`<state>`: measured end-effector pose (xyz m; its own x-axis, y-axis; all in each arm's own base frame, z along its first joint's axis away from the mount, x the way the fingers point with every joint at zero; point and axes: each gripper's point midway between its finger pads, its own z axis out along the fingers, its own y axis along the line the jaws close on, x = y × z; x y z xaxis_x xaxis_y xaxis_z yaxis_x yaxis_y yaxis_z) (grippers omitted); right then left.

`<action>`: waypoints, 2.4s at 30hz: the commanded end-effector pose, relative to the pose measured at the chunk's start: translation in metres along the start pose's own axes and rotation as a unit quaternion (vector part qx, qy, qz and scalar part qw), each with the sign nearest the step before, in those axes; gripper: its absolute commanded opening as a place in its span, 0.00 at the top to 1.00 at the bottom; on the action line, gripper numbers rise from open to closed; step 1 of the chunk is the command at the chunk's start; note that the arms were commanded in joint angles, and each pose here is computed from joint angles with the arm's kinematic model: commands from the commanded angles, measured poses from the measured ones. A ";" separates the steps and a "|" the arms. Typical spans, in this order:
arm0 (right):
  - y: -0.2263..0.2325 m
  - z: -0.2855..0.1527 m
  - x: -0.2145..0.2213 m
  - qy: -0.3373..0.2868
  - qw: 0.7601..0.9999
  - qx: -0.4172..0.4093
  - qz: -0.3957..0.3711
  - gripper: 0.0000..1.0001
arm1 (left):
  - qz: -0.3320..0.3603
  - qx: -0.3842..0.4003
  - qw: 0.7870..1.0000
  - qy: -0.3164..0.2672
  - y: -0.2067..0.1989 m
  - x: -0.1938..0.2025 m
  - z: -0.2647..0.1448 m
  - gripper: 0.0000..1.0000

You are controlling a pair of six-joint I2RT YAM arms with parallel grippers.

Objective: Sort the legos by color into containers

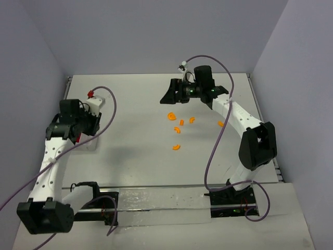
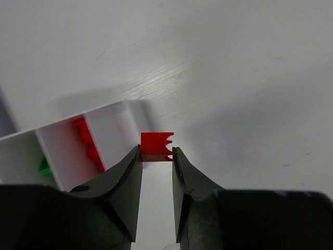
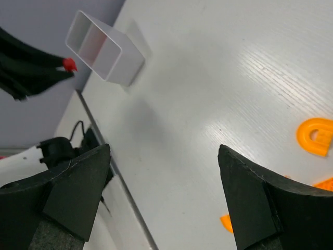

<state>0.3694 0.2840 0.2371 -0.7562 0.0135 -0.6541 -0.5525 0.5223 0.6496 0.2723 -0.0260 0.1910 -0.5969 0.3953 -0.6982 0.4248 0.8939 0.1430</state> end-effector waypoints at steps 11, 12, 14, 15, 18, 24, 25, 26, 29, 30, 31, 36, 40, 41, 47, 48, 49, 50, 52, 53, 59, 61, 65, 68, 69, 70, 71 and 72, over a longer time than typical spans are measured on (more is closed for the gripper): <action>-0.001 -0.010 -0.002 0.012 0.998 0.030 -0.053 0.09 | -0.054 -0.078 0.980 0.174 0.111 0.048 -0.015 0.99; -0.001 -0.010 -0.001 0.013 0.998 0.029 -0.051 0.09 | -0.053 -0.080 0.979 0.178 0.112 0.050 -0.014 0.98; -0.001 -0.009 0.000 0.014 0.998 0.028 -0.050 0.09 | -0.055 -0.079 0.978 0.185 0.113 0.053 -0.012 0.96; -0.001 -0.009 0.000 0.015 0.998 0.027 -0.050 0.09 | -0.057 -0.077 0.978 0.188 0.113 0.054 -0.010 0.95; -0.003 -0.008 0.000 0.018 0.998 0.028 -0.048 0.09 | -0.058 -0.075 0.976 0.196 0.114 0.058 -0.006 0.93; -0.006 -0.006 0.001 0.021 0.998 0.028 -0.044 0.09 | -0.056 -0.068 0.973 0.215 0.116 0.066 0.001 0.92; -0.008 -0.006 0.002 0.022 0.998 0.028 -0.042 0.09 | -0.056 -0.067 0.972 0.218 0.116 0.067 0.002 0.92; -0.009 -0.006 0.001 0.022 0.998 0.029 -0.041 0.09 | -0.056 -0.066 0.971 0.221 0.116 0.068 0.004 0.91; -0.011 -0.006 0.002 0.025 0.999 0.029 -0.038 0.09 | -0.058 -0.064 0.970 0.226 0.117 0.071 0.006 0.86; -0.011 -0.006 0.002 0.025 0.999 0.028 -0.037 0.09 | -0.058 -0.064 0.970 0.227 0.117 0.071 0.007 0.83; -0.011 -0.006 0.001 0.025 0.999 0.028 -0.036 0.09 | -0.057 -0.064 0.970 0.228 0.118 0.072 0.008 0.80; -0.013 -0.005 0.001 0.028 0.999 0.028 -0.030 0.09 | -0.057 -0.066 0.969 0.233 0.119 0.076 0.013 0.66; -0.015 -0.004 0.002 0.030 0.999 0.030 -0.027 0.09 | -0.055 -0.067 0.968 0.234 0.121 0.078 0.016 0.63; -0.015 -0.005 0.002 0.031 0.999 0.030 -0.026 0.09 | -0.055 -0.067 0.968 0.234 0.121 0.078 0.016 0.62; -0.016 -0.004 0.003 0.035 0.999 0.029 -0.022 0.09 | -0.058 -0.064 0.968 0.234 0.122 0.077 0.021 0.51; -0.016 -0.004 0.002 0.035 0.999 0.029 -0.023 0.09 | -0.058 -0.065 0.968 0.233 0.123 0.077 0.021 0.49; -0.016 -0.004 0.002 0.035 0.999 0.030 -0.023 0.09 | -0.059 -0.065 0.968 0.234 0.124 0.077 0.022 0.48; -0.016 -0.004 0.003 0.036 0.999 0.030 -0.022 0.09 | -0.059 -0.066 0.968 0.234 0.124 0.076 0.022 0.48; -0.017 -0.004 0.003 0.037 0.999 0.030 -0.021 0.09 | -0.060 -0.065 0.968 0.235 0.124 0.077 0.023 0.47; -0.017 -0.003 0.004 0.037 0.999 0.029 -0.022 0.09 | -0.060 -0.064 0.969 0.232 0.124 0.075 0.024 0.47; -0.020 -0.005 0.008 0.041 0.998 0.032 -0.032 0.10 | -0.063 -0.036 0.983 0.169 0.118 0.037 0.015 0.48; -0.023 -0.006 0.012 0.045 0.997 0.041 -0.039 0.10 | -0.066 -0.024 0.989 0.133 0.113 0.014 0.009 0.48; -0.035 -0.013 0.017 0.053 0.994 0.073 -0.064 0.10 | -0.063 0.004 0.996 0.055 0.095 -0.036 0.000 0.46; -0.052 -0.022 0.023 0.061 0.987 0.123 -0.086 0.10 | -0.035 0.020 0.999 0.008 0.064 -0.069 0.003 0.44; -0.060 -0.026 0.025 0.063 0.983 0.144 -0.093 0.10 | -0.021 0.029 0.999 -0.006 0.047 -0.078 0.008 0.42; -0.067 -0.030 0.025 0.063 0.979 0.165 -0.097 0.10 | -0.018 0.027 0.999 -0.016 0.039 -0.082 0.015 0.42; -0.075 -0.035 0.028 0.063 0.977 0.181 -0.095 0.10 | -0.002 0.045 0.999 -0.024 0.017 -0.089 0.024 0.42; -0.080 -0.040 0.029 0.062 0.975 0.190 -0.093 0.10 | 0.007 0.064 0.997 -0.030 -0.002 -0.093 0.031 0.42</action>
<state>0.3734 0.2447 0.1811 -0.7411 -0.1737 -0.6485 -0.5577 0.6972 0.4505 0.3421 0.0006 0.2256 -0.6621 0.3851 -0.6429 0.4192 0.9014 0.1083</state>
